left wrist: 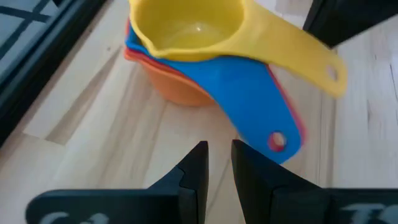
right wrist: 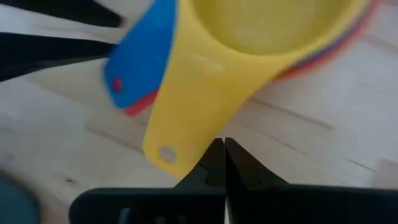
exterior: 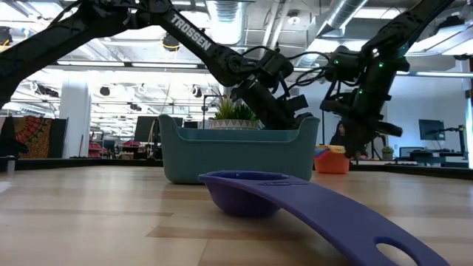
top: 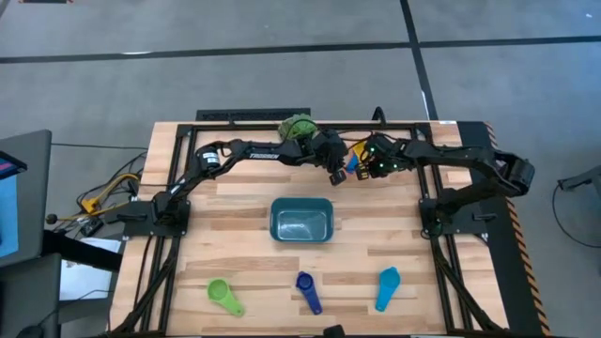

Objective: Nest measuring cups in basket
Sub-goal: Stack the yellow measuring cup on top of the blue measuring cup, then stack the green measuring cup on top of the yellow measuring cup

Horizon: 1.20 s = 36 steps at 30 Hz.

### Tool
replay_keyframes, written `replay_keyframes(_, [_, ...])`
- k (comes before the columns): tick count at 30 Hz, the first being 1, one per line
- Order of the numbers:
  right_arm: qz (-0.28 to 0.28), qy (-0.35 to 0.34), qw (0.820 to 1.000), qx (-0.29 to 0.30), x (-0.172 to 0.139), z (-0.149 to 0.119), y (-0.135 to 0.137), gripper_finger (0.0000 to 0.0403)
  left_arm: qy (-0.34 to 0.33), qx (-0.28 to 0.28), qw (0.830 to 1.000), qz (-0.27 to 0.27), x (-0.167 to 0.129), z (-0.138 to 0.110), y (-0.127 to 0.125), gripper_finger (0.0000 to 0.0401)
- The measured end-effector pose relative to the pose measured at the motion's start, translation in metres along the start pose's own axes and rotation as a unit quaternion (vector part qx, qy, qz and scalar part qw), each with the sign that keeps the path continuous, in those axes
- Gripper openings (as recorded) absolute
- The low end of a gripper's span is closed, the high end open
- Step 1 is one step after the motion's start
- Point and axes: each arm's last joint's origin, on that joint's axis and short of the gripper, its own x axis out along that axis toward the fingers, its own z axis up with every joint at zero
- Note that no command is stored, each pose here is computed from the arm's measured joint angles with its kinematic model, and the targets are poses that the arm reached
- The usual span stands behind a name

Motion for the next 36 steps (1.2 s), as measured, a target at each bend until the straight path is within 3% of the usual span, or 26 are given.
replay_keyframes(6, [0.049,-0.022,0.998,-0.018,0.001,0.002,0.012,0.0007,0.001,0.005,1.000,-0.006,0.000,0.000,0.000,0.0059])
replay_keyframes(26, [0.063,-0.037,0.997,-0.019,-0.004,0.003,0.015,0.0009,0.003,0.007,0.999,-0.046,0.000,-0.001,-0.009,0.0059])
replay_keyframes(31, [0.067,-0.039,0.997,-0.005,-0.014,-0.001,0.016,0.0009,0.046,0.000,0.998,-0.045,-0.005,-0.001,-0.009,0.0059])
replay_keyframes(36, [0.121,-0.089,0.989,0.015,-0.045,-0.003,0.021,0.0011,0.092,-0.002,0.995,-0.046,-0.020,0.021,-0.005,0.0059])
